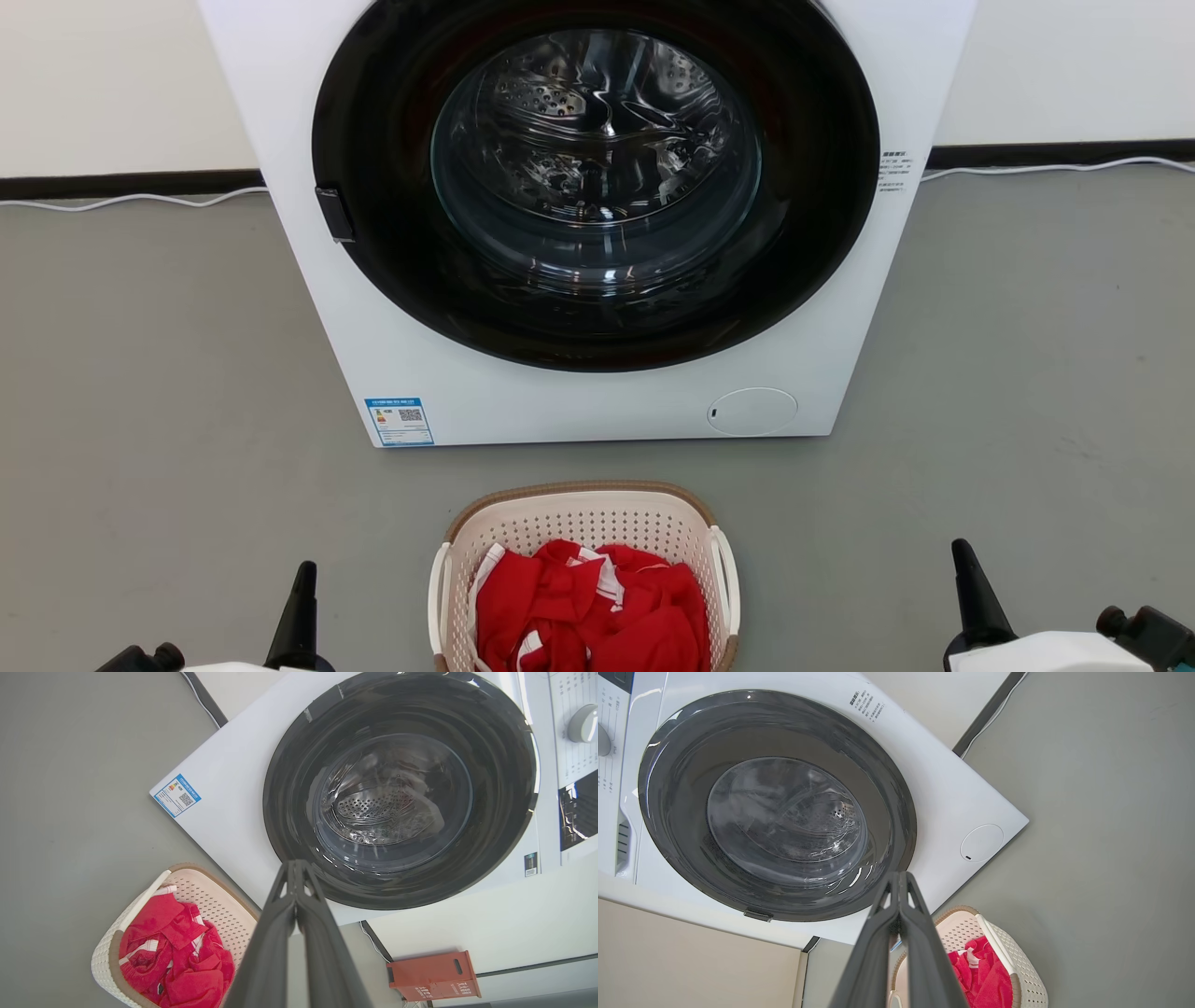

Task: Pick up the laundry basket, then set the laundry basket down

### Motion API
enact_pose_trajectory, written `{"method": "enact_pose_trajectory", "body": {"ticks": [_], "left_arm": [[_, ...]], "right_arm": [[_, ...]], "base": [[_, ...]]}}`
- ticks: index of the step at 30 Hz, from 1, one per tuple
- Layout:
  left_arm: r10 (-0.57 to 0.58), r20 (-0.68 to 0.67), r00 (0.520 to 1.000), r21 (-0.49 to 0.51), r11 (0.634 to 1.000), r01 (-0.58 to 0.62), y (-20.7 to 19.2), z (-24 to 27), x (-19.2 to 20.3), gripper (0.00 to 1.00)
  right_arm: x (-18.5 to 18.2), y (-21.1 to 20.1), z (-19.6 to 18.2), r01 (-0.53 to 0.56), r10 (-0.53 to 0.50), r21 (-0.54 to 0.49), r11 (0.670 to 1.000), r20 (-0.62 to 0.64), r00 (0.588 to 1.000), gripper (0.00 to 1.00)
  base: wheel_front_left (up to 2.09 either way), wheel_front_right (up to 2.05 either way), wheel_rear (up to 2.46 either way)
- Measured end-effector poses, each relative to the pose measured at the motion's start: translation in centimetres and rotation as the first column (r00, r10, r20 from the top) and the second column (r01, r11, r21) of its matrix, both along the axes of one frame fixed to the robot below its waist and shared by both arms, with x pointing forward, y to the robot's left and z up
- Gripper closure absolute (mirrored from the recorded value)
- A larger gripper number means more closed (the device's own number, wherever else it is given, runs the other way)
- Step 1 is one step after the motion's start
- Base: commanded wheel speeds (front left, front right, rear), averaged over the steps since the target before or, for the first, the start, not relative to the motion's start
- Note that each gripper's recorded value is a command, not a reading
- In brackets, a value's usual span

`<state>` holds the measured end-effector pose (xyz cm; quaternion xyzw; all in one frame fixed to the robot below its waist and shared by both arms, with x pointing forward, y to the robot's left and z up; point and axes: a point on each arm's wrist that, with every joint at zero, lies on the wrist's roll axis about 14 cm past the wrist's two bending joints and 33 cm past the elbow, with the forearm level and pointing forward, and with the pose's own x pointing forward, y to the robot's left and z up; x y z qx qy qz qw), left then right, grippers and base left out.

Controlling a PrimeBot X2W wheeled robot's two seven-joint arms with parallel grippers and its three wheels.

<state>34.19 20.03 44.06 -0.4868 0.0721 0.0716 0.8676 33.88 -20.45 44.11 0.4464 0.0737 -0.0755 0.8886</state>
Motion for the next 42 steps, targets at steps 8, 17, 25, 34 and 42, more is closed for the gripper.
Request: {"method": "enact_pose_trajectory", "body": {"ticks": [8,17,25,34,42], "left_arm": [[0.005,0.005,1.0,-0.077,0.997,-0.004,-0.1,0.2,0.3,1.0],[0.013,0.017,1.0,-0.166,0.986,-0.01,-0.3,0.6,0.7,1.0],[0.019,0.037,0.999,-0.245,0.969,-0.01,-0.4,1.3,1.4,1.0],[0.023,0.052,0.998,-0.32,0.947,-0.005,-0.6,1.8,1.9,1.0],[0.027,0.063,0.998,-0.395,0.919,0.0,-0.8,2.2,2.2,1.0]], "right_arm": [[0.8,-0.1,0.8,0.016,-0.019,0.092,0.996,0.027,0.999,1.0],[1.3,-0.2,1.2,0.031,-0.039,0.196,0.98,0.036,0.999,1.0],[1.6,-0.2,1.4,0.033,-0.046,0.284,0.958,0.041,0.998,1.0],[2.3,-0.1,2.1,0.03,-0.058,0.372,0.928,0.064,0.996,1.0],[2.5,-0.3,2.3,0.036,-0.076,0.456,0.889,0.068,0.995,1.0]], "base": [[0.0,0.0,0.0],[0.0,0.0,0.0],[0.0,0.0,0.0],[0.0,0.0,0.0],[0.0,0.0,0.0]]}}
